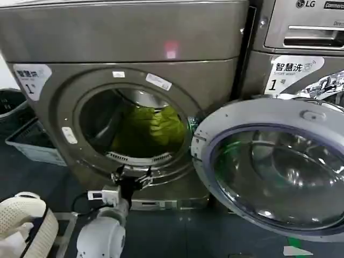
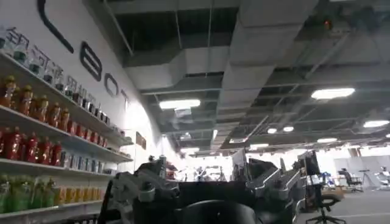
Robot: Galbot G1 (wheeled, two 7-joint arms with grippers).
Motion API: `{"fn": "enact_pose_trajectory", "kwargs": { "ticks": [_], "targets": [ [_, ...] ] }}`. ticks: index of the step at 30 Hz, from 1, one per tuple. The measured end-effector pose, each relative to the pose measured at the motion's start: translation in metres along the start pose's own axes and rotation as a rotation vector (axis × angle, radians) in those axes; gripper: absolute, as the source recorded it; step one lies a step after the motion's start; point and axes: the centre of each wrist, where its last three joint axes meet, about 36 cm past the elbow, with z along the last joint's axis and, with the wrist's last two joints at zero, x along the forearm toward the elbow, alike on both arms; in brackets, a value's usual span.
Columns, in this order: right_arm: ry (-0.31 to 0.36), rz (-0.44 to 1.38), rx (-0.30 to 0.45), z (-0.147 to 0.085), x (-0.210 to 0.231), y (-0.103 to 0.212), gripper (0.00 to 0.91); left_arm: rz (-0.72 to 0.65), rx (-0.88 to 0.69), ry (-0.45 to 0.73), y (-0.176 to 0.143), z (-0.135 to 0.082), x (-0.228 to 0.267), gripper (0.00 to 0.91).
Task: Grasp the clothes from the dryer.
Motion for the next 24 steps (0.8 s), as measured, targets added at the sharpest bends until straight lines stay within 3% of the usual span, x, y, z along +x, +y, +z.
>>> {"fn": "enact_pose_trajectory", "kwargs": {
  "ticks": [24],
  "targets": [
    [0.006, 0.002, 0.004, 0.0035, 0.001, -0.0001, 0.907, 0.003, 0.004, 0.01, -0.0003, 0.0019, -0.0072, 0.907]
  ]
}}
